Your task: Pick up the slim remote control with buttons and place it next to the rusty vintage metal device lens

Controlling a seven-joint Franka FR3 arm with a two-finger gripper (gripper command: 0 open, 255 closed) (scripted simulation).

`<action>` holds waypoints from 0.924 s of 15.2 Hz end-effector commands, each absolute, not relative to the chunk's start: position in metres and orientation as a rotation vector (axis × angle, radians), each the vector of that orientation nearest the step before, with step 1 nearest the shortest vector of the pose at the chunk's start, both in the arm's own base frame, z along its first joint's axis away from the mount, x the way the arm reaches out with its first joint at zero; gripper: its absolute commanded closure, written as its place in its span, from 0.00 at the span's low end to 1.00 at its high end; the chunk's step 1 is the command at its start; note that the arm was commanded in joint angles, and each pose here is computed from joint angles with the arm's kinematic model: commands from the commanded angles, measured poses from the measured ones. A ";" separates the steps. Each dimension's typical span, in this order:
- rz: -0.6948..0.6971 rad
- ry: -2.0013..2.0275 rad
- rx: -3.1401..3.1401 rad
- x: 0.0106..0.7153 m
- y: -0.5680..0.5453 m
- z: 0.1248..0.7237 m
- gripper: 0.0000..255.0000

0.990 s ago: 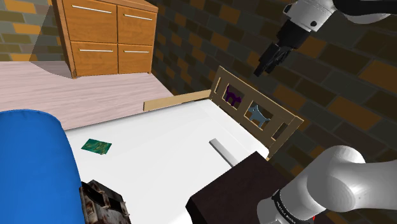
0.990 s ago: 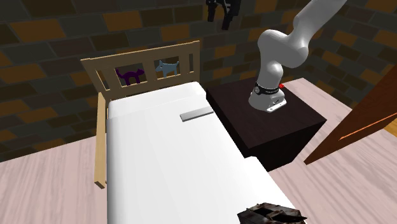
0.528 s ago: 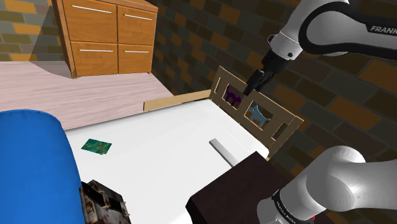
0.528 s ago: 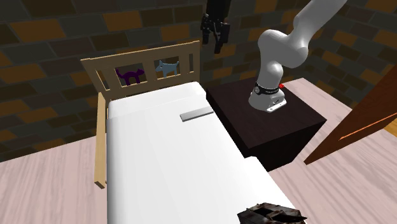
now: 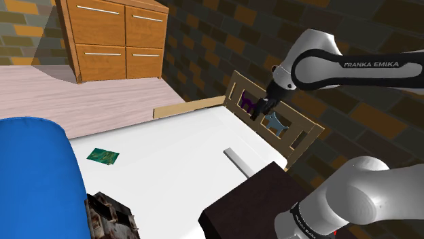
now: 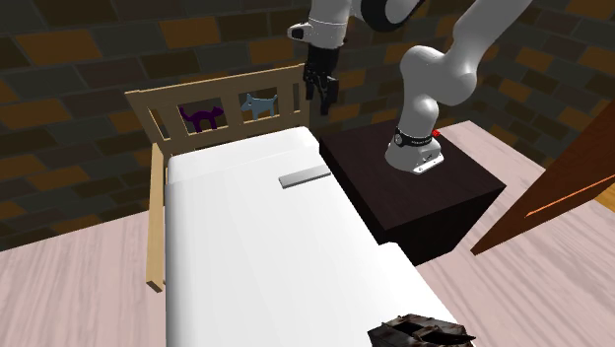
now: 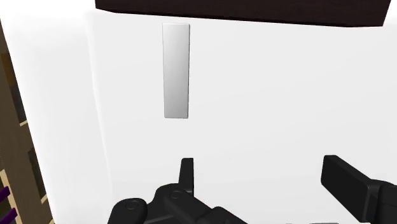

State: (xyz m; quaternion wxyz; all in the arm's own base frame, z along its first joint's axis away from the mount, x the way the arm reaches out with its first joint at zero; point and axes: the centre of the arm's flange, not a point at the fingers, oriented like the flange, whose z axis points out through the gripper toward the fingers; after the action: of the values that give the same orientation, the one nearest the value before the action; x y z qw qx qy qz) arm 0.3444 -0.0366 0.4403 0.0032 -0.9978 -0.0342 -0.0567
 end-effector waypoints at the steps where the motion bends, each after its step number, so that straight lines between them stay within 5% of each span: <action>1: -0.168 -0.100 -3.129 0.346 -0.043 0.413 0.00; 14: -0.086 -0.056 -3.131 0.360 -0.087 0.248 0.00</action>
State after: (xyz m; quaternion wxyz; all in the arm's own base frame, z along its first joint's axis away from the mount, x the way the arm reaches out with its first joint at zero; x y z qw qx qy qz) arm 0.3555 -0.0825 0.2583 0.0050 -0.9994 -0.0191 -0.0285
